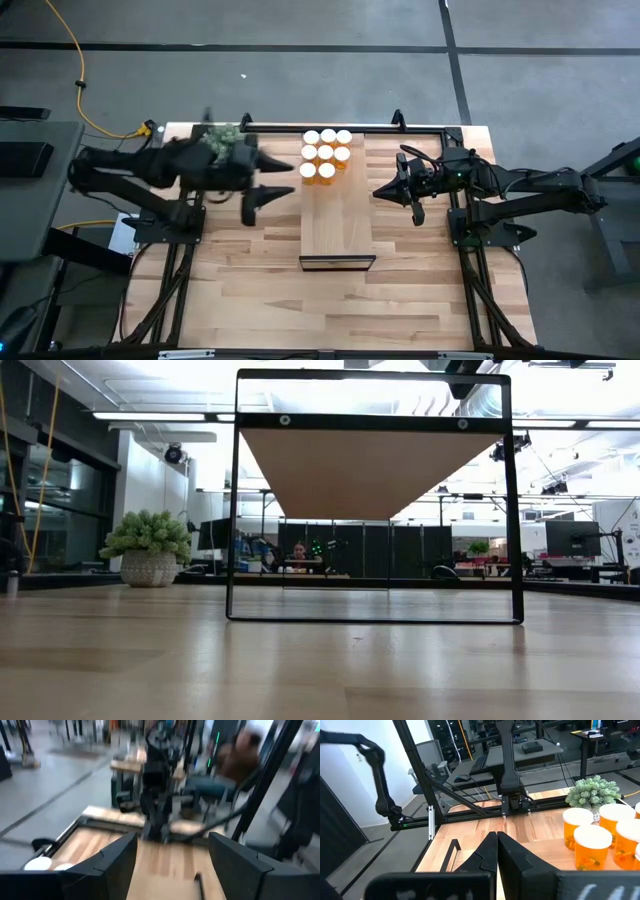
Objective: Pick and place medicine bottles onto shelf by color
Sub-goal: Return to Home Position
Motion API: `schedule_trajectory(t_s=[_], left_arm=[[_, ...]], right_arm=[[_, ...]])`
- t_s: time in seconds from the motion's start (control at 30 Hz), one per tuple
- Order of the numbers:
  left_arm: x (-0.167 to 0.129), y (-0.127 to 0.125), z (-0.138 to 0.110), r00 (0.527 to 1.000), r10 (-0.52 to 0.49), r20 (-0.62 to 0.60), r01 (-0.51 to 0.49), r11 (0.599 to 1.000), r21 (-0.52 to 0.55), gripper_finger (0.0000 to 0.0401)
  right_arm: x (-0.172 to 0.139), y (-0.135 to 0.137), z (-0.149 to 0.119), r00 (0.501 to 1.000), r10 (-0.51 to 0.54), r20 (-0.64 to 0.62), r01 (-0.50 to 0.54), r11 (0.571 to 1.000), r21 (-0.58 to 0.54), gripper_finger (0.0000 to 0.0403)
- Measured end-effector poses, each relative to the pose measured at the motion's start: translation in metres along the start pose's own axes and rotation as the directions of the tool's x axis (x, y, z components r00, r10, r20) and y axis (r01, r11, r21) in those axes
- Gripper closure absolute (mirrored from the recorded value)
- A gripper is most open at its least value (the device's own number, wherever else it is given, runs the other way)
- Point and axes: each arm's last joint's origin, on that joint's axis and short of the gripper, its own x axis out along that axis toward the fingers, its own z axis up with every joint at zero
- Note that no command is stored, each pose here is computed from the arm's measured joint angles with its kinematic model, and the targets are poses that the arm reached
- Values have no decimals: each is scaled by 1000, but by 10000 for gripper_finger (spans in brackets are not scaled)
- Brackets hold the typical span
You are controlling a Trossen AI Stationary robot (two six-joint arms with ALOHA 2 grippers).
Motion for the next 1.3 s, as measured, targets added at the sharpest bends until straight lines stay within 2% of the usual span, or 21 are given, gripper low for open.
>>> schedule_trajectory(t_s=[0.1, 0.27, 0.4, 0.53, 0.67, 0.8, 1.0, 1.3], left_arm=[[-19, 2, -31, 989, -22, 146, 31, 998, -55, 169], [-48, 9, -81, 929, -51, 366, 97, 989, -109, 169], [-63, 18, -108, 913, -55, 404, 114, 985, -126, 169], [-75, 26, -110, 907, -35, 419, 92, 989, -117, 169], [-81, 32, -113, 919, -15, 395, 40, 998, -56, 176], [-89, 38, -118, 938, 5, 347, -12, 1000, 18, 228], [-101, 46, -138, 953, -8, 302, -7, 999, 48, 380], [-106, 59, -199, 936, -46, 350, 64, 997, -40, 398]], right_arm=[[0, 0, 0, 1000, 0, 0, 0, 1000, 0, 403], [0, 0, 0, 1000, 0, 0, 0, 1000, 0, 403], [0, 0, 0, 1000, 0, 0, 0, 1000, 0, 403], [0, 0, 0, 1000, 0, 0, 0, 1000, 0, 403], [0, 0, 0, 1000, 0, 0, 0, 1000, 0, 403], [0, 0, 0, 1000, 0, 0, 0, 1000, 24, 403], [0, 0, 0, 1000, 0, 1, 0, 1000, 28, 403], [0, 0, 0, 1000, -1, -5, 1, 1000, 30, 403]])
